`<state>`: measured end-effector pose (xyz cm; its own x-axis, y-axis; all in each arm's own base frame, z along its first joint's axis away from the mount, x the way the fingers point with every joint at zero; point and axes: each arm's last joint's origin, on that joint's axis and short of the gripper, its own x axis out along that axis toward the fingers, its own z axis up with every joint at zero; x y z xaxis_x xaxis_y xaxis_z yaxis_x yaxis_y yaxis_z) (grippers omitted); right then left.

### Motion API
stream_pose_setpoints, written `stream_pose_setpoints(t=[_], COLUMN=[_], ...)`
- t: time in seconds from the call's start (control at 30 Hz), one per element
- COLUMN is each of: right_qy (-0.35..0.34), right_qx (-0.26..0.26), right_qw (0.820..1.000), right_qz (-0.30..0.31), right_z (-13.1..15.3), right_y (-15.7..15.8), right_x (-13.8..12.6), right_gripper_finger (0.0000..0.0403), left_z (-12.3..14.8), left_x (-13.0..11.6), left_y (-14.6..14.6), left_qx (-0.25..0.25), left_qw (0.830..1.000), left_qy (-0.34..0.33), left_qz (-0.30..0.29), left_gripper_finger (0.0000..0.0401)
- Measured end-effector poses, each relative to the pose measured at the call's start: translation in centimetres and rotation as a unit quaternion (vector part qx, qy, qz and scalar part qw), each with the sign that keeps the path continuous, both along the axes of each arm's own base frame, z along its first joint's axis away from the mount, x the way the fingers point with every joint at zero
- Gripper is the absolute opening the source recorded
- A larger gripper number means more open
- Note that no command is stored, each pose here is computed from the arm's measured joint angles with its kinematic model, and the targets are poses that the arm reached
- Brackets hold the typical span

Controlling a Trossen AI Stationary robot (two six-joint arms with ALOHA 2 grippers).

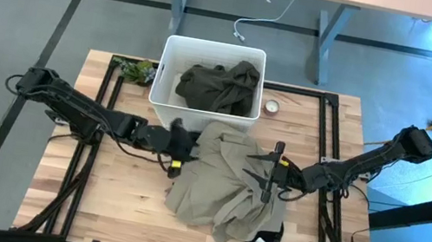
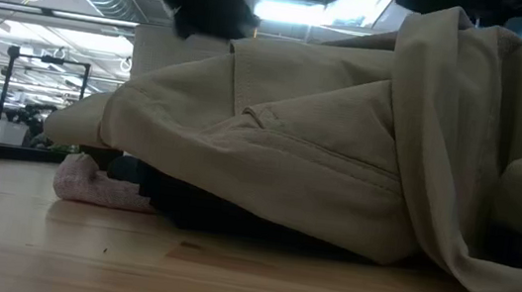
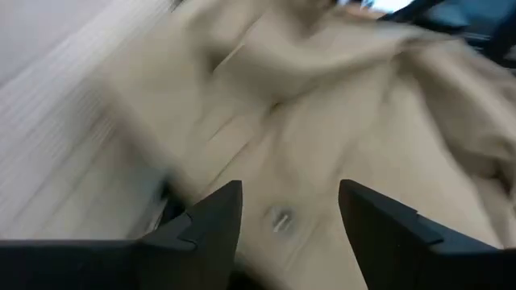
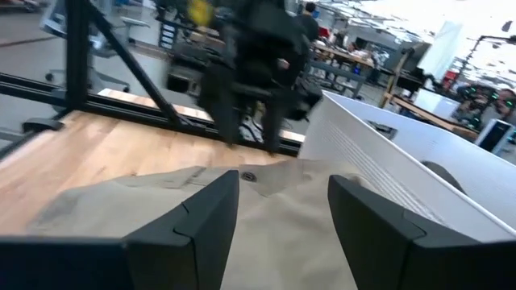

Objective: Sort clothes
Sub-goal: Put the brown short into the white bin

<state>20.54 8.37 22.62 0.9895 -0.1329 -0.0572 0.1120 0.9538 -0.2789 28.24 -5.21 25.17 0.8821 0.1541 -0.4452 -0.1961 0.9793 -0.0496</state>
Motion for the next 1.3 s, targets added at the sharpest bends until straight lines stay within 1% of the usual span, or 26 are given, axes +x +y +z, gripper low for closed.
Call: stream_pose_setpoints(t=[0.07,0.13,0.17,0.23,0.3,0.37,0.5,0.63,0.77,0.83,0.9,1.0,1.1,1.2,1.3], right_qy=[0.003,0.003,0.004,0.005,0.006,0.012,0.020,0.026,0.026,0.026,0.027,0.027,0.027,0.026,0.026], right_qx=[-0.001,0.001,0.003,0.010,0.012,0.011,0.020,0.020,0.029,0.030,0.030,0.029,0.029,0.030,0.030], right_qw=[1.000,1.000,1.000,1.000,1.000,1.000,1.000,0.999,0.999,0.999,0.999,0.999,0.999,0.999,0.999], right_qz=[-0.009,-0.014,-0.013,-0.006,-0.001,0.001,0.004,0.007,0.007,0.007,0.007,0.007,0.007,0.006,0.006], right_z=[-0.1,-0.1,-0.1,-0.1,-0.2,-0.4,-0.9,-1.2,-1.2,-1.2,-1.2,-1.2,-1.2,-1.2,-1.2], right_y=[-0.4,-0.7,-0.8,-0.8,-0.8,-0.6,-0.5,-0.4,-0.4,-0.4,-0.4,-0.4,-0.4,-0.4,-0.4], right_x=[0.1,0.3,0.3,0.4,0.4,0.5,0.8,0.9,0.9,0.9,0.9,0.9,0.9,0.9,0.9], right_gripper_finger=[0.0209,0.0209,0.0209,0.0209,0.0209,0.0209,0.0209,0.0209,0.0209,0.0209,0.0209,0.0209,0.0209,0.0209,0.0209], left_z=[0.3,0.3,0.2,-0.4,-0.8,-1.4,-2.9,-3.7,-4.3,-4.3,-4.1,-3.4,-3.2,-4.2,-5.7], left_x=[0.9,1.7,2.1,2.9,3.9,4.9,6.8,8.0,8.1,8.1,8.0,8.0,7.8,7.7,7.7], left_y=[-0.7,-1.3,-1.4,-1.4,-1.1,-0.8,-0.5,-0.6,-0.9,-1.1,-1.3,-2.0,-2.4,-2.4,-1.8], left_qx=[0.042,0.091,0.114,0.142,0.152,0.167,0.206,0.195,0.150,0.135,0.130,0.129,0.121,0.123,0.147], left_qw=[0.998,0.991,0.988,0.985,0.986,0.984,0.974,0.975,0.978,0.980,0.981,0.982,0.983,0.981,0.976], left_qy=[-0.039,-0.072,-0.080,-0.077,-0.055,-0.010,0.071,0.086,0.090,0.088,0.082,0.056,0.050,0.086,0.134], left_qz=[-0.034,-0.061,-0.070,-0.063,-0.052,-0.053,-0.064,-0.069,-0.112,-0.118,-0.120,-0.127,-0.130,-0.126,-0.088], left_gripper_finger=[0.0202,0.0202,0.0202,0.0202,0.0202,0.0201,0.0197,0.0197,0.0196,0.0196,0.0196,0.0196,0.0196,0.0196,0.0196])
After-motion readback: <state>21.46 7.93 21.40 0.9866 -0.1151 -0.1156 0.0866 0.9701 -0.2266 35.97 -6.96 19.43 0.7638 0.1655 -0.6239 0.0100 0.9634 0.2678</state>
